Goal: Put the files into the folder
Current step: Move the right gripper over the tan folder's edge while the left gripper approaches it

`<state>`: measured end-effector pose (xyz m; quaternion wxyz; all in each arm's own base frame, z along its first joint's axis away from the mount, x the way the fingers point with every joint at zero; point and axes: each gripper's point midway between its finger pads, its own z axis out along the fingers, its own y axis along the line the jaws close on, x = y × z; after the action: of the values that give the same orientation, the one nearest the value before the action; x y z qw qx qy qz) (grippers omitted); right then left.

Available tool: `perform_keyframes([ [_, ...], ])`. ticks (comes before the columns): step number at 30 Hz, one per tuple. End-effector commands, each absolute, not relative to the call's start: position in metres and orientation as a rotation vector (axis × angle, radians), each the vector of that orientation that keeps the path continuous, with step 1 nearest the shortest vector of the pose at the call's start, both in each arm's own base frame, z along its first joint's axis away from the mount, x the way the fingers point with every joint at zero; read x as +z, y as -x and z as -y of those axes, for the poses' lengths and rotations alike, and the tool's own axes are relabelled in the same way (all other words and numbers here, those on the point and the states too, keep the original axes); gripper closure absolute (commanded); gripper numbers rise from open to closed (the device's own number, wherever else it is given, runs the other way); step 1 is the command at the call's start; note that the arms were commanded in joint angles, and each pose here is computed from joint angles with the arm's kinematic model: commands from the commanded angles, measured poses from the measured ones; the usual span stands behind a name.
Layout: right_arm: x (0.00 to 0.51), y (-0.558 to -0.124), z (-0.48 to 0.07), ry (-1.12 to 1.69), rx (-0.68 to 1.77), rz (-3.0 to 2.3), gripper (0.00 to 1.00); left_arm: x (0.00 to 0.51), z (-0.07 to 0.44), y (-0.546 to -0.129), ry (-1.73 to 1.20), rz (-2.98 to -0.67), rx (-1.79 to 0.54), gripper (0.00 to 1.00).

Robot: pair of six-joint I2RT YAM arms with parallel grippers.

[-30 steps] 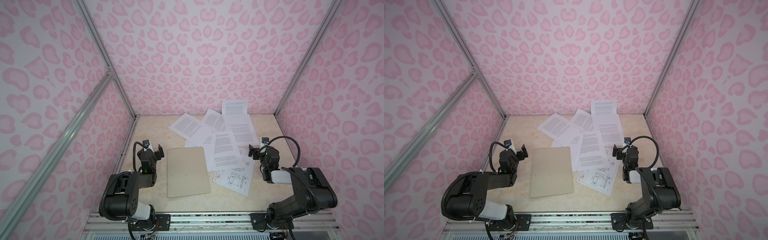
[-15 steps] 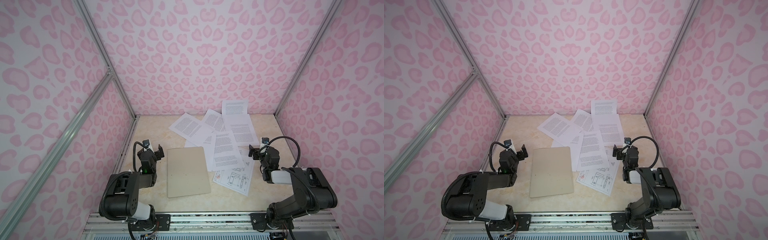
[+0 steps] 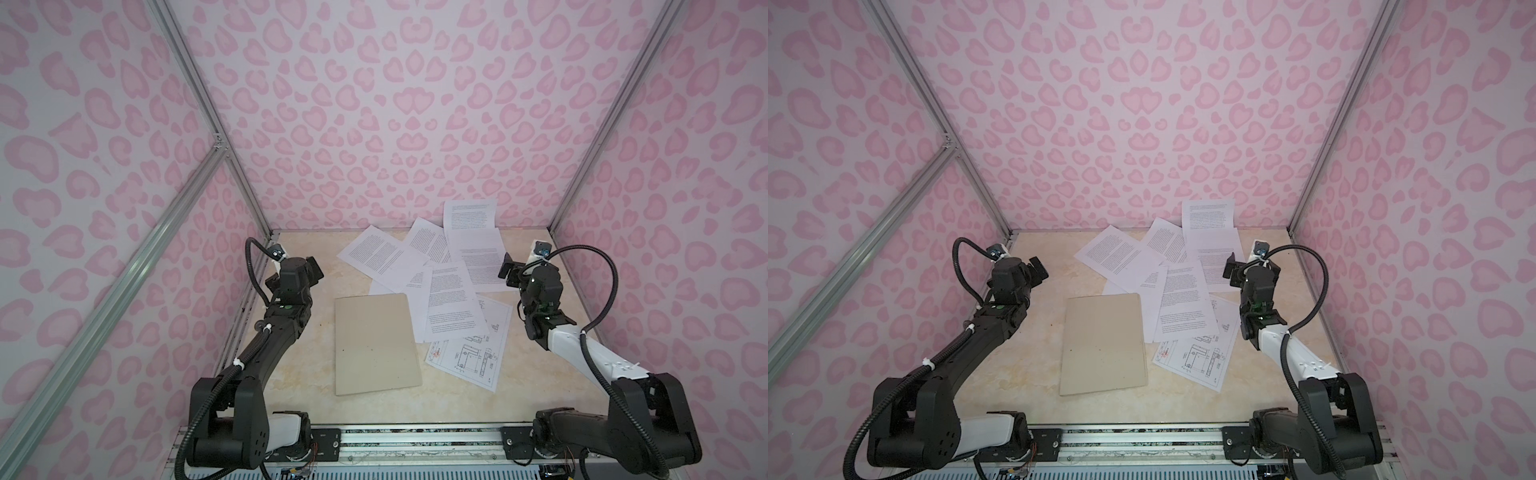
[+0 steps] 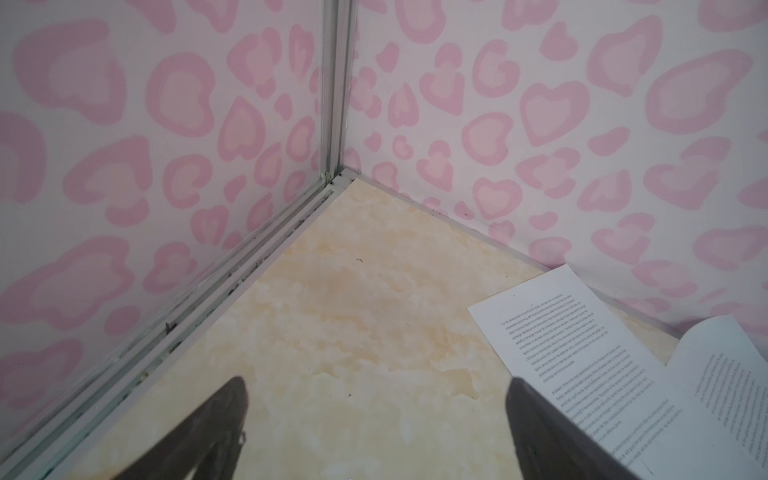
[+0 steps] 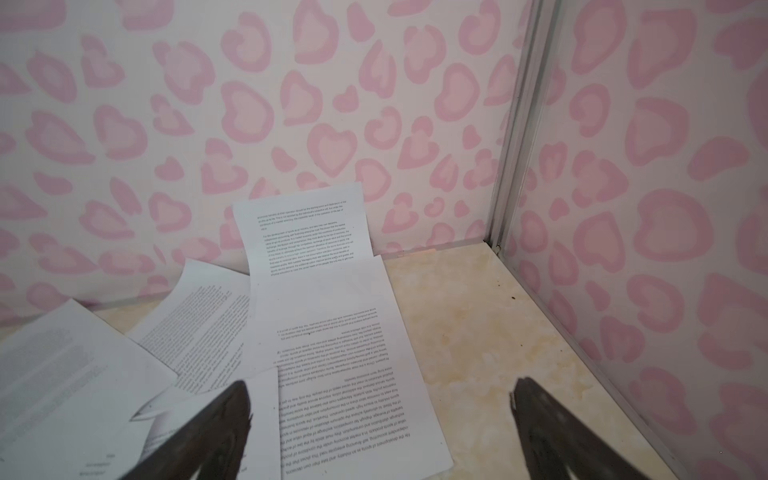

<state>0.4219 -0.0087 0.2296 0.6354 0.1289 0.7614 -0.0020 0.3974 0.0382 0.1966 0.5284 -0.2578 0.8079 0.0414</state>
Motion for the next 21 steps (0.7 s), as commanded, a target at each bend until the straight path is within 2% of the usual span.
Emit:
perform_keyframes([
  [1, 0.182, -0.422, -0.007, -0.508, 0.443, -1.923, 0.01, 0.135, -0.012, -0.342, 0.732, -2.248, -0.044, 0.02],
  [2, 0.181, -0.426, -0.022, -0.469, 0.583, -1.934, 0.01, 0.131, -0.002, -0.332, 0.716, -2.296, -0.101, 0.02],
  [3, 0.178, -0.426, -0.032, -0.462, 0.620, -1.947, 0.01, 0.126, 0.005, -0.323, 0.708, -2.336, -0.136, 0.01],
  [4, 0.175, -0.425, -0.045, -0.447, 0.632, -1.975, 0.01, 0.122, 0.014, -0.314, 0.689, -2.372, -0.173, 0.00],
  [6, 0.167, -0.419, -0.081, -0.342, 0.605, -2.062, 0.01, 0.113, 0.029, -0.297, 0.654, -2.443, -0.246, 0.05],
  [9, 0.154, -0.401, -0.138, -0.164, 0.609, -2.165, 0.01, 0.099, 0.041, -0.278, 0.665, -2.520, -0.313, 0.21],
  [11, 0.142, -0.386, -0.176, -0.069, 0.688, -2.224, 0.06, 0.086, 0.048, -0.271, 0.681, -2.577, -0.357, 0.32],
  [15, 0.125, -0.359, -0.234, 0.084, 0.816, -2.295, 0.13, 0.057, 0.049, -0.262, 0.732, -2.663, -0.309, 0.44],
  [21, 0.096, -0.329, -0.290, 0.248, 0.906, -2.379, 0.15, 0.042, 0.056, -0.267, 0.715, -2.676, -0.342, 0.47],
])
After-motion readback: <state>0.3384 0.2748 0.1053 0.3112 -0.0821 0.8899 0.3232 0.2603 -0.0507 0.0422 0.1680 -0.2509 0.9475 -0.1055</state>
